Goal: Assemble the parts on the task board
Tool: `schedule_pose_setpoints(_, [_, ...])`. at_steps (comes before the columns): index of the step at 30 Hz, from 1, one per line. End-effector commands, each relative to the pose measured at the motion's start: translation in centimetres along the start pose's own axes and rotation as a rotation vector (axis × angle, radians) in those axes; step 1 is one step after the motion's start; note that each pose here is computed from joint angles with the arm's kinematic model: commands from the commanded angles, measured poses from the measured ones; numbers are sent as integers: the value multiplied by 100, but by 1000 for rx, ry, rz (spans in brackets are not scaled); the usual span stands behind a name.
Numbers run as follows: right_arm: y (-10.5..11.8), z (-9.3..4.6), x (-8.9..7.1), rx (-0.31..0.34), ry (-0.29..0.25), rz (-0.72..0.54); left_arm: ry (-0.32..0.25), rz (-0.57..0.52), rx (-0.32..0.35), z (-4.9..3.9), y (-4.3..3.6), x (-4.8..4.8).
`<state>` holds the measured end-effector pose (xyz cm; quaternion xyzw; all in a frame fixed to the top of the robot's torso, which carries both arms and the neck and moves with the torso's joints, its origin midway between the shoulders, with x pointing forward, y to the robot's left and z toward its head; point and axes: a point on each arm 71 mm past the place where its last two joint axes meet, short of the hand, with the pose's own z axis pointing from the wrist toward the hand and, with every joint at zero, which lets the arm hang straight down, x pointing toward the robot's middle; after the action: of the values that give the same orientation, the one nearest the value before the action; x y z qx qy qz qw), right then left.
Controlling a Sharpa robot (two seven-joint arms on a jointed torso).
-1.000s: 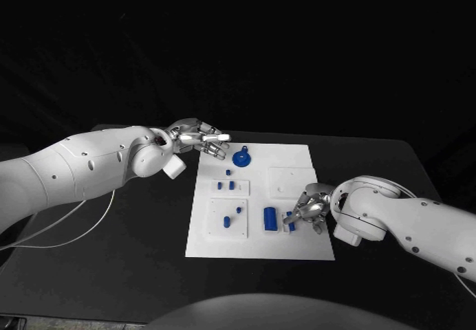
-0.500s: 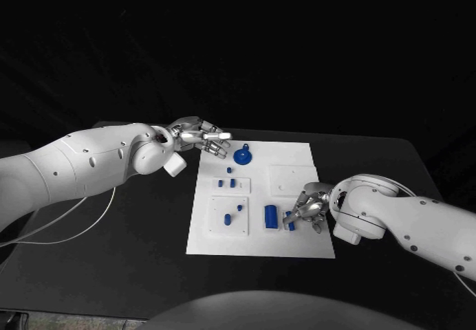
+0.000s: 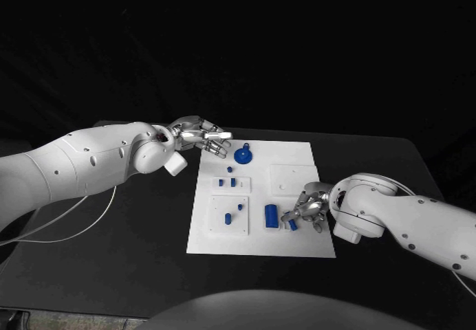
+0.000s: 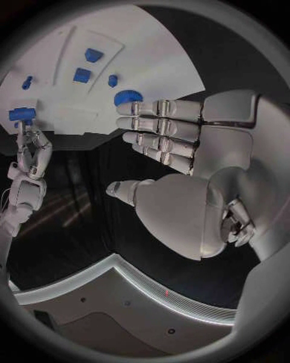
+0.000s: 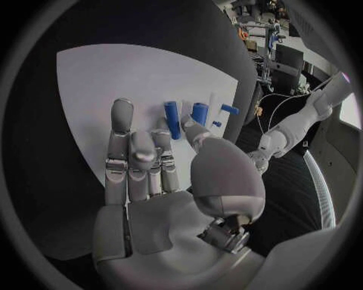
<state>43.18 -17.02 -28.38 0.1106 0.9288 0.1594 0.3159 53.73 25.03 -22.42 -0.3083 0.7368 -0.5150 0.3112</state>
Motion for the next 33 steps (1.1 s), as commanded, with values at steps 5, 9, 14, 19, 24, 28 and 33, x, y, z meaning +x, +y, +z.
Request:
schedule_pose_setpoints(5, [3,10,19,3,10,-20,14,-1,6,4,-8,18])
schedule_pose_setpoints(9, [8,7,25,0,14,-18,13,0,5,1,-6,14])
schedule_pose_setpoints(14, [17,3,31,-3,17,-18,12,1,4,-1,-5,10])
schedule_pose_setpoints(19, [16,-4,32,-5,17,-17,12,1,4,-2,-4,9])
schedule_pose_setpoints(24, [0,-20,35,-7,23,-15,11,1,3,-3,-4,8])
schedule_pose_setpoints(28, [-19,-35,36,-8,30,-15,10,1,3,-7,-2,3])
schedule_pose_setpoints(33, [-36,-58,40,-15,38,-13,9,1,3,-10,0,-2])
